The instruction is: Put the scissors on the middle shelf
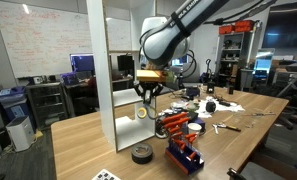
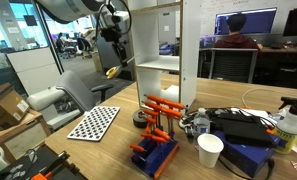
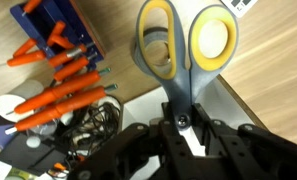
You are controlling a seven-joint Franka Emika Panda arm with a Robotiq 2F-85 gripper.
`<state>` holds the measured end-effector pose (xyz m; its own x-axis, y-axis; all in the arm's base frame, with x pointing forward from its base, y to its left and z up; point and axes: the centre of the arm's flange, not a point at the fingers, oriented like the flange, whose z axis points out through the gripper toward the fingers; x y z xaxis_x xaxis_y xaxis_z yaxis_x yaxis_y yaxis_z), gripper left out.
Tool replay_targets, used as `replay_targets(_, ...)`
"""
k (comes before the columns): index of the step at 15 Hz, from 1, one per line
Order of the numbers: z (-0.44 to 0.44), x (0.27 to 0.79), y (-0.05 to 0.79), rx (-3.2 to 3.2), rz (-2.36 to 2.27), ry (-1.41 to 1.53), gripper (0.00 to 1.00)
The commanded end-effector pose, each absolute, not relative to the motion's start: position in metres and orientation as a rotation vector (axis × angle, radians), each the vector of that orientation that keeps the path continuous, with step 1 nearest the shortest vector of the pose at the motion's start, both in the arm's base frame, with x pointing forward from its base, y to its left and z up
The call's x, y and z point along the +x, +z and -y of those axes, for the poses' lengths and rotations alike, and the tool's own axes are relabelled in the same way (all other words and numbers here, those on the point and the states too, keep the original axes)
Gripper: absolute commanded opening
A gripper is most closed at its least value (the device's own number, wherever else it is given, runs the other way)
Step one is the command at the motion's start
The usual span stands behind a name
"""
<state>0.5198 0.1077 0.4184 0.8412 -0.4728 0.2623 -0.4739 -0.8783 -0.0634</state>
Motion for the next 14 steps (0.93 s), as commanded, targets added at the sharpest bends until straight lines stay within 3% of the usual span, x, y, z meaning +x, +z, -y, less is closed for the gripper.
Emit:
replay_targets(1, -0.129, 0.553, 0.466, 2.941, 0.723, 0.708, 0.04)
replay_targets(9, -0.121, 0.641, 0.452, 2.783, 0.8, 1.153, 0.04)
replay_targets(14, -0.101, 0.705, 0.425, 2.715, 0.84, 1.243, 0.04)
